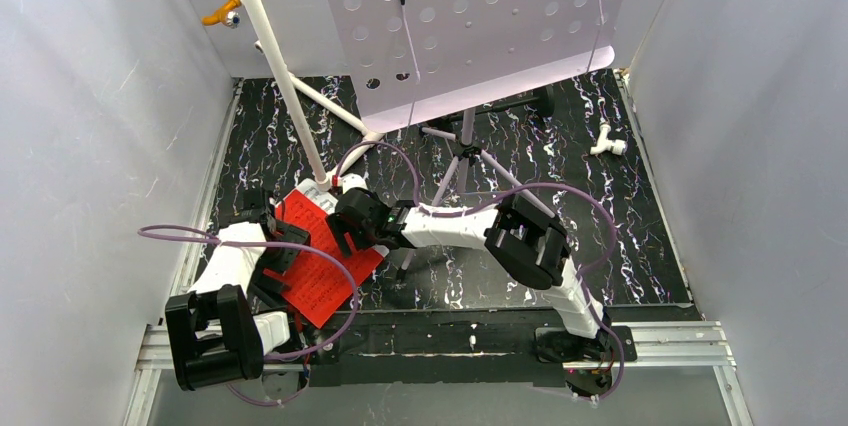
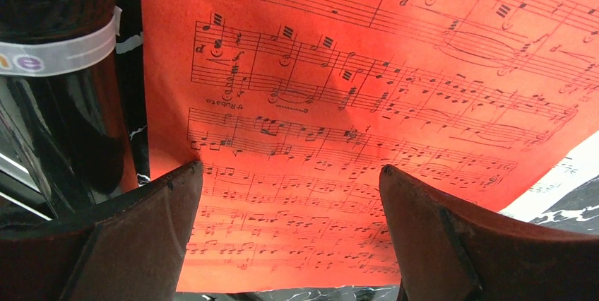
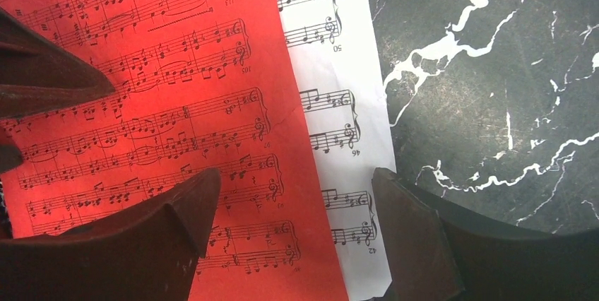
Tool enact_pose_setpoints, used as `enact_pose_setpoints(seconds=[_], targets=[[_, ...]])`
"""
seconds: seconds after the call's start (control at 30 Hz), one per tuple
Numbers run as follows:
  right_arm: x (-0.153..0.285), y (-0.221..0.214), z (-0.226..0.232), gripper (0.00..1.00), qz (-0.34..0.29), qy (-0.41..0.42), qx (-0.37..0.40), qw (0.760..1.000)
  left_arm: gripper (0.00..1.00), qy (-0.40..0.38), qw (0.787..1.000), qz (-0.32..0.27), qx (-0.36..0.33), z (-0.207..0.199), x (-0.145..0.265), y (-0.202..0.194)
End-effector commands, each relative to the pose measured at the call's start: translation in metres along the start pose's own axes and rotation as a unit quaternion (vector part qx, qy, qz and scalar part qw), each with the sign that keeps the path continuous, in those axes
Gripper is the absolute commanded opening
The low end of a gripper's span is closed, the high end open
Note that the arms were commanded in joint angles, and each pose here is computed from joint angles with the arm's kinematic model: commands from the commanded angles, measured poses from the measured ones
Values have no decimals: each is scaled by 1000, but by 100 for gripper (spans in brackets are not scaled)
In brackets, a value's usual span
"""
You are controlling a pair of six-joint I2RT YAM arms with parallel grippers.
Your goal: Set up the instrument practice props
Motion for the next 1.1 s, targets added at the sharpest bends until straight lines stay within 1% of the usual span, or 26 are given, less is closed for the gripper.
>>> enact_pose_setpoints(seconds=[0.0, 0.1, 0.17, 0.2, 0.27, 0.4, 0.6, 0.73, 0.87, 1.07], targets=[[18, 15, 7, 89, -18, -10, 23, 1000, 94, 23, 1000, 0, 2, 7, -6, -1], [32, 19, 16, 92, -27, 8, 23, 999, 94, 23, 1000, 3, -1, 8, -8, -2], [36, 15, 18, 93, -22, 27, 13, 999, 93, 20, 1000, 7, -8, 7, -9, -3], [39, 16, 21, 93, -31, 44, 4, 999, 92, 21, 1000, 7, -11, 7, -10, -3], [39, 11, 20, 92, -32, 51, -4, 998, 92, 24, 1000, 7, -14, 7, -11, -3], [36, 10, 14, 90, -30, 35, 3, 999, 91, 24, 1000, 10, -14, 9, -13, -4], [20, -3, 12, 81, -2, 63, 5, 998, 91, 19, 1000, 18, -12, 7, -14, -6], [17, -6, 8, 81, -2, 59, 13, 998, 91, 18, 1000, 22, -12, 8, -15, -8], [13, -7, -3, 82, 3, 45, 15, 999, 91, 18, 1000, 23, -12, 8, -16, -8], [15, -14, 9, 79, 30, 103, -16, 994, 91, 18, 999, 25, -11, 7, -17, -9]])
Point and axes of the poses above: each gripper's point midway between its finger pads, its own x axis back along the fingers, its own z axis along the line the jaws close on, y = z × x, the point moved 6 cm from there along x, back along the fingers, and after that the axes turned 6 degrees about -x, right-handed, at the moved point
